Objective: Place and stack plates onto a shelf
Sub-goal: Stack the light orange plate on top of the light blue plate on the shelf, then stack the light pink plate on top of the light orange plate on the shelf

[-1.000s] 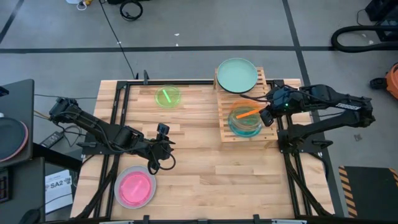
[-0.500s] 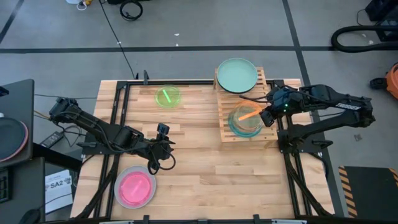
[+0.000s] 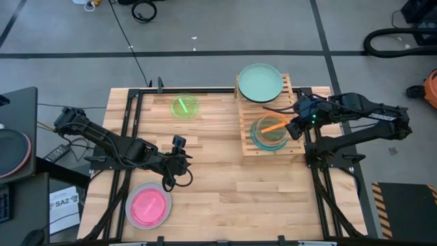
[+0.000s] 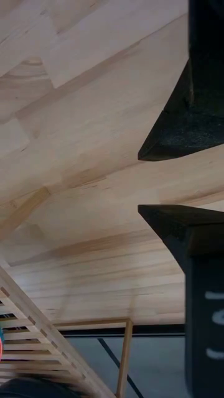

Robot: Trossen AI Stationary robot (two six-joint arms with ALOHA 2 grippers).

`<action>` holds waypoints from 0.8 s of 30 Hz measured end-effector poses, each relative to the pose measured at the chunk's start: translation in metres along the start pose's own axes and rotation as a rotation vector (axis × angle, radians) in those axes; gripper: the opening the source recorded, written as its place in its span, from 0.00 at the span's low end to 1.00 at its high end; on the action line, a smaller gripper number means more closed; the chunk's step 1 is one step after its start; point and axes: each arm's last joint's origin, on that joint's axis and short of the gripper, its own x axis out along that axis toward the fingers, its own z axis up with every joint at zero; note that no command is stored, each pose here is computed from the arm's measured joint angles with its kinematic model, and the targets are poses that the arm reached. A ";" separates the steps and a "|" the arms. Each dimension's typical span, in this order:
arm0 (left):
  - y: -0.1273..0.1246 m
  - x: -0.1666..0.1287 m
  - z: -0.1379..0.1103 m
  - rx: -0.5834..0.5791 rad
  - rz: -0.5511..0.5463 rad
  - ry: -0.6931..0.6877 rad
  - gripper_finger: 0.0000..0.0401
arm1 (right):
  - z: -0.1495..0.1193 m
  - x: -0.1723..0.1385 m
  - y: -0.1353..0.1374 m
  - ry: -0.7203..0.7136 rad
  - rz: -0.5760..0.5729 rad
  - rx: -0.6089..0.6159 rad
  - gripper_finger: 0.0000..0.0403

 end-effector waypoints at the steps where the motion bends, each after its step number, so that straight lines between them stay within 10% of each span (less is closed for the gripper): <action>1: 0.000 0.000 0.000 0.000 0.000 0.000 0.32 | -0.001 0.000 -0.001 0.006 -0.005 -0.002 0.48; 24: 0.000 0.000 0.000 -0.009 0.000 0.000 0.32 | -0.007 -0.001 -0.011 0.020 -0.156 -0.034 0.53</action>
